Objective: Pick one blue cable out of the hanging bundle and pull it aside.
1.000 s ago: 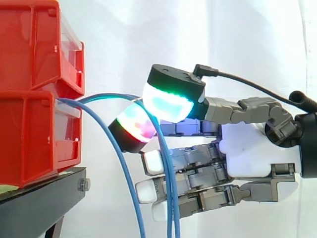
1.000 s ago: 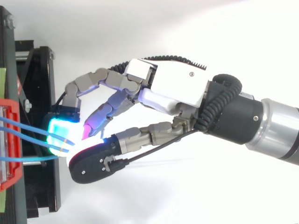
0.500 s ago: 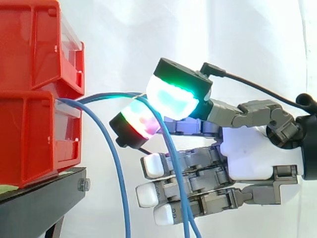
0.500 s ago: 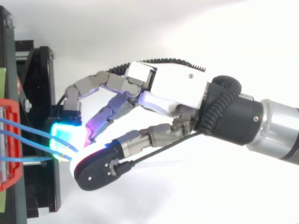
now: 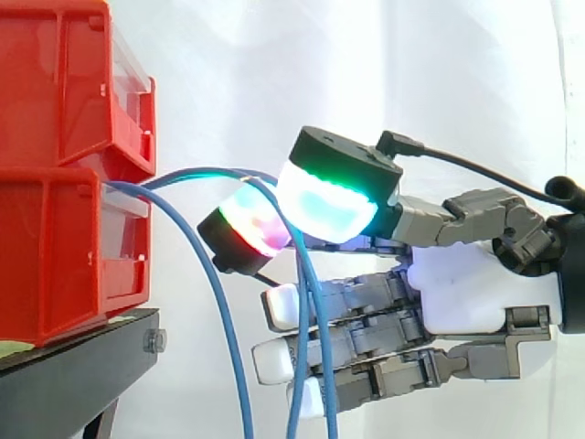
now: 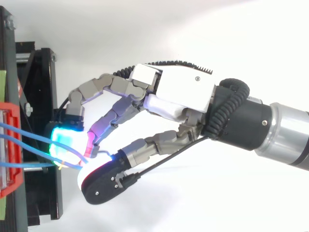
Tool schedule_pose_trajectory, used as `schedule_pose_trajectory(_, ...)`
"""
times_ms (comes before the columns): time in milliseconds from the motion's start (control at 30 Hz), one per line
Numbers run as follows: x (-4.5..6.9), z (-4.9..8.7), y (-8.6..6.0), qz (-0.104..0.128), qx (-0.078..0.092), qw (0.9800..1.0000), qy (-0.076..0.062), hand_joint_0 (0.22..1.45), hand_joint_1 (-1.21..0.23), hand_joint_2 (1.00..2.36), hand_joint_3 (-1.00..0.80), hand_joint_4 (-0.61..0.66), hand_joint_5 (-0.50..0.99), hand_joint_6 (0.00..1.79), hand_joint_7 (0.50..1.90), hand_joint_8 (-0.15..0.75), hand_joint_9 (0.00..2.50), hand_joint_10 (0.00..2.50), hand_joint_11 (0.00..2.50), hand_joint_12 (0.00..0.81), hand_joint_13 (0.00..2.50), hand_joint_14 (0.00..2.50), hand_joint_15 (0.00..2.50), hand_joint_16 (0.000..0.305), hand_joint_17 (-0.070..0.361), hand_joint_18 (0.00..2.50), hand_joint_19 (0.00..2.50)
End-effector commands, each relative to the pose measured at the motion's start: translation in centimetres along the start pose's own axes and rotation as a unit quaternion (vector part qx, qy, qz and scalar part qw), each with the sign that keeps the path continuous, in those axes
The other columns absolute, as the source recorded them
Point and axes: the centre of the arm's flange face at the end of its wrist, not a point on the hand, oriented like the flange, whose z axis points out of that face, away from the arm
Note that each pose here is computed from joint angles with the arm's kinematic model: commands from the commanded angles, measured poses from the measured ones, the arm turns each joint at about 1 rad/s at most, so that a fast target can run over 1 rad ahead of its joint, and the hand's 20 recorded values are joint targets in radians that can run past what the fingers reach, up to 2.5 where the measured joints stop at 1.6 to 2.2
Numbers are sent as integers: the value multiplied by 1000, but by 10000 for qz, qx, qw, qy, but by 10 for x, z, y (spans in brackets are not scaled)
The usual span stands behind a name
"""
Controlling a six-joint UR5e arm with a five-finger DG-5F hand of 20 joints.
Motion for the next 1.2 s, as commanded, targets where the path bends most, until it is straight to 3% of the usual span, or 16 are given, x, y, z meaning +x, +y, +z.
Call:
schedule_pose_trajectory(0, 0, 0, 1, 6, -7, 10000, 1, 689, -973, 1000, -500, -293, -98, 931, 887, 176, 1057, 17, 550, 181, 919, 19, 467, 24, 54, 703, 410)
schedule_pose_trajectory(67, 0, 0, 0, 2, 0, 10000, 1, 724, -988, 1000, -500, -318, -95, 927, 988, 178, 1056, 17, 538, 178, 918, 22, 470, 24, 53, 703, 417)
schedule_pose_trajectory(133, 0, 0, 1, 9, -13, 10000, 2, 735, -965, 1000, -500, -313, -94, 934, 1003, 172, 1056, 17, 542, 176, 921, 21, 465, 24, 53, 702, 427)
schedule_pose_trajectory(233, 0, 0, 1, 13, -7, 10000, 1, 674, -905, 1000, -500, -280, -88, 939, 891, 164, 1057, 19, 549, 179, 921, 20, 488, 24, 53, 693, 444)
schedule_pose_trajectory(267, 0, 0, 1, 13, -7, 10000, 1, 604, -844, 1000, -500, -260, -86, 939, 815, 163, 1058, 17, 541, 190, 916, 20, 485, 24, 54, 683, 462)
schedule_pose_trajectory(367, 0, 0, 1, 13, -7, 10000, 1, 505, -767, 1000, -500, -219, -79, 909, 830, 179, 1073, 19, 520, 205, 929, 19, 477, 28, 63, 696, 454)
schedule_pose_trajectory(567, -1, 1, 1, 14, -7, 10000, -6, 445, -692, 1000, -500, -197, -60, 849, 901, 189, 1090, 15, 493, 227, 943, 19, 466, 32, 73, 706, 446)
schedule_pose_trajectory(700, -1, 0, 1, 22, 6, 10000, -8, 498, -654, 1000, -500, -209, -60, 840, 946, 172, 1084, 16, 499, 211, 924, 20, 482, 29, 64, 670, 480)
schedule_pose_trajectory(800, -1, 0, 1, 41, 26, 10000, -10, 563, -713, 1006, -428, -207, -64, 838, 1055, 162, 1077, 17, 518, 197, 909, 20, 499, 25, 57, 639, 502)
schedule_pose_trajectory(867, -1, 0, 0, 53, 46, 10000, -12, 573, -770, 1017, -281, -165, -88, 887, 1021, 184, 1059, 17, 534, 204, 908, 21, 496, 25, 57, 639, 499)
schedule_pose_trajectory(967, -3, 0, 0, 73, 66, 9999, -22, 608, -812, 1022, -196, -126, -108, 920, 968, 200, 1047, 19, 575, 206, 905, 21, 498, 25, 57, 636, 506)
schedule_pose_trajectory(1167, -2, -1, -1, 63, 105, 9999, 28, 689, -854, 1021, -134, -233, -139, 966, 1011, 192, 1008, 18, 582, 206, 901, 21, 495, 25, 56, 643, 490)
